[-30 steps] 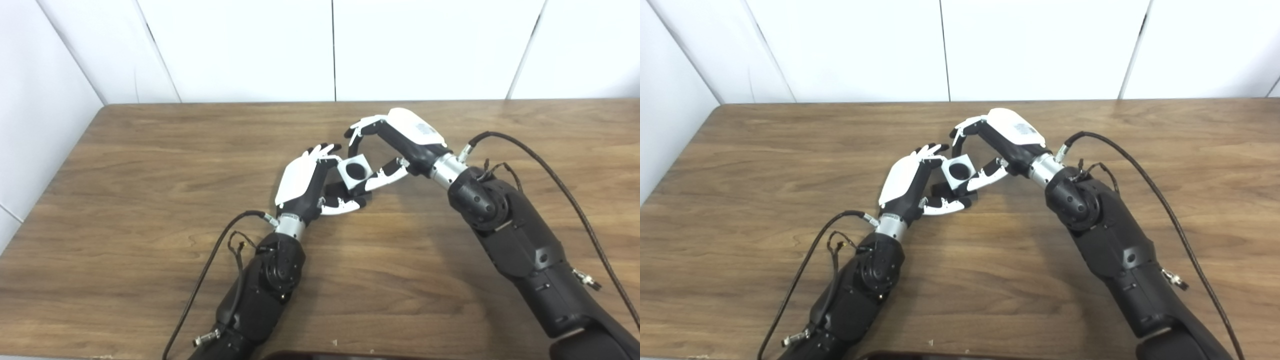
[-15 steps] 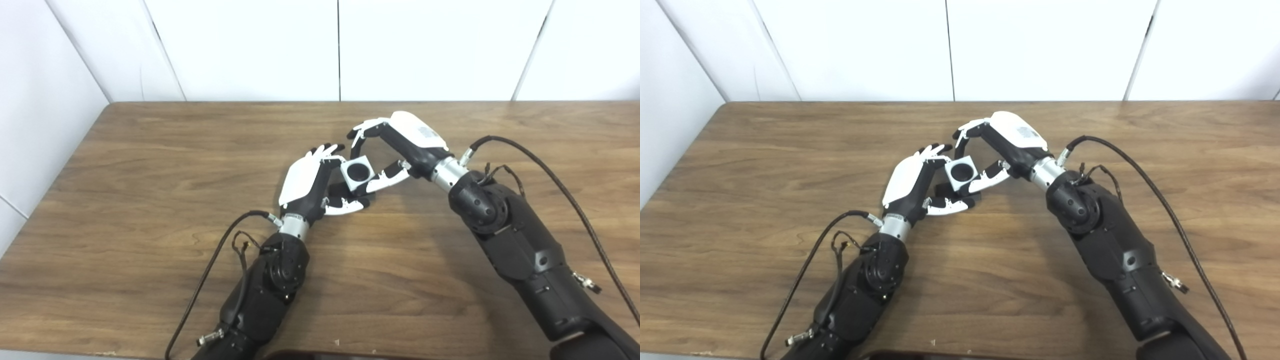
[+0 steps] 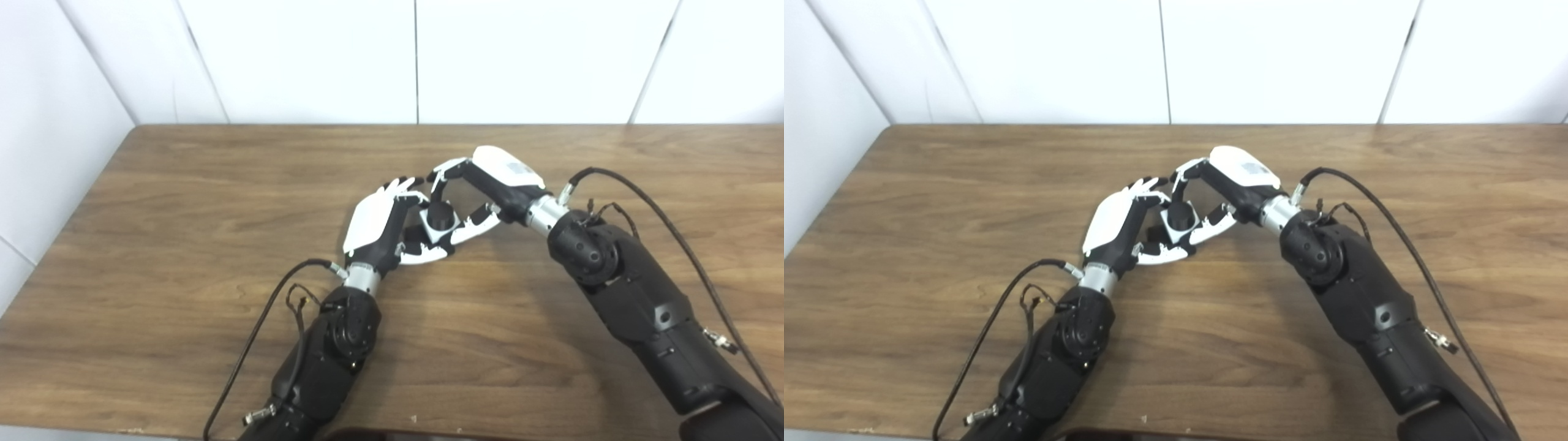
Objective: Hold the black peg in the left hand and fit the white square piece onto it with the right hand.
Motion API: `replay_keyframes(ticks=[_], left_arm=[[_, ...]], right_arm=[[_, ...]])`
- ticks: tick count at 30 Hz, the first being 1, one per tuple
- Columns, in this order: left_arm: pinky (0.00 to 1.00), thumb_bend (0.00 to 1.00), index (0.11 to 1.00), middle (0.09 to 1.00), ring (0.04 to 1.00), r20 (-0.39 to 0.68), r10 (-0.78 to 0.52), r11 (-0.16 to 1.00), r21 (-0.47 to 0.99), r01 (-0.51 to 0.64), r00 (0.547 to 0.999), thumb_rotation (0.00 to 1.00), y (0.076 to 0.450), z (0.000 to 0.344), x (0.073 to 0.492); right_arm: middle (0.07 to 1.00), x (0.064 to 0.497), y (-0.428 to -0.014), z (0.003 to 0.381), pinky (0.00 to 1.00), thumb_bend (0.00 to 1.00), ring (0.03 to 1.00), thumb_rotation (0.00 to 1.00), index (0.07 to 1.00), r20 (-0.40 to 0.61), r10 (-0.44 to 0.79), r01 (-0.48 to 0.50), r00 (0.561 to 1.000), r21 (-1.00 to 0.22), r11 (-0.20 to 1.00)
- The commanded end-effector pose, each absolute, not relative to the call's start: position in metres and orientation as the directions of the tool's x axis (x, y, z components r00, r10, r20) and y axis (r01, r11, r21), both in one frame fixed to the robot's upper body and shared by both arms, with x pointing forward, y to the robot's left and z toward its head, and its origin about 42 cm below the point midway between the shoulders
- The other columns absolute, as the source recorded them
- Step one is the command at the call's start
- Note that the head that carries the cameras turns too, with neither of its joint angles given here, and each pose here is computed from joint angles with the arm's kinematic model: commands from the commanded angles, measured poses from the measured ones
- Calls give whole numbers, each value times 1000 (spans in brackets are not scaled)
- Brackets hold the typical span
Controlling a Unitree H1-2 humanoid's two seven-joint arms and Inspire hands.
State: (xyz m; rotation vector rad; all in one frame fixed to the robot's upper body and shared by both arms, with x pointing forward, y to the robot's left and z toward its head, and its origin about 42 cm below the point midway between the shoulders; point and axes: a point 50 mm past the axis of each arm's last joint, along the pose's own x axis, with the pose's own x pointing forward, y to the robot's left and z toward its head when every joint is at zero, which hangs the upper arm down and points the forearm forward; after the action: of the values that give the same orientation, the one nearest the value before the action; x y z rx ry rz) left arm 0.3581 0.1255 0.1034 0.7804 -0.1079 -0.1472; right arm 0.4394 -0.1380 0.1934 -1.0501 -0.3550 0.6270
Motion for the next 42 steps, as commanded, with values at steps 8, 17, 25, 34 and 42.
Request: replay_keyframes(ticks=[8, 17, 25, 34, 42], left_arm=[[973, 523, 492, 920, 964, -209, -72, 619, 757, 208, 975, 71, 148, 47, 322], [952, 523, 491, 913, 949, -213, -49, 618, 761, 197, 976, 73, 152, 46, 323], [945, 523, 492, 908, 940, -213, -31, 618, 764, 186, 976, 75, 152, 46, 322], [934, 523, 490, 898, 925, -208, -5, 620, 767, 166, 978, 74, 154, 47, 322], [952, 523, 490, 899, 929, -214, 14, 629, 761, 158, 977, 75, 156, 46, 322]], right_arm=[[803, 439, -158, 196, 876, 509, 831, 155, 496, -44, 620, -295, 783, -905, 308], [808, 439, -165, 201, 825, 509, 830, 155, 496, -37, 600, -279, 799, -907, 315], [820, 438, -170, 199, 791, 512, 828, 155, 497, -45, 562, -267, 826, -909, 320], [828, 433, -179, 190, 851, 517, 857, 160, 497, -20, 472, -231, 882, -889, 395], [836, 426, -188, 186, 889, 517, 870, 159, 497, -1, 426, -205, 905, -878, 432]])
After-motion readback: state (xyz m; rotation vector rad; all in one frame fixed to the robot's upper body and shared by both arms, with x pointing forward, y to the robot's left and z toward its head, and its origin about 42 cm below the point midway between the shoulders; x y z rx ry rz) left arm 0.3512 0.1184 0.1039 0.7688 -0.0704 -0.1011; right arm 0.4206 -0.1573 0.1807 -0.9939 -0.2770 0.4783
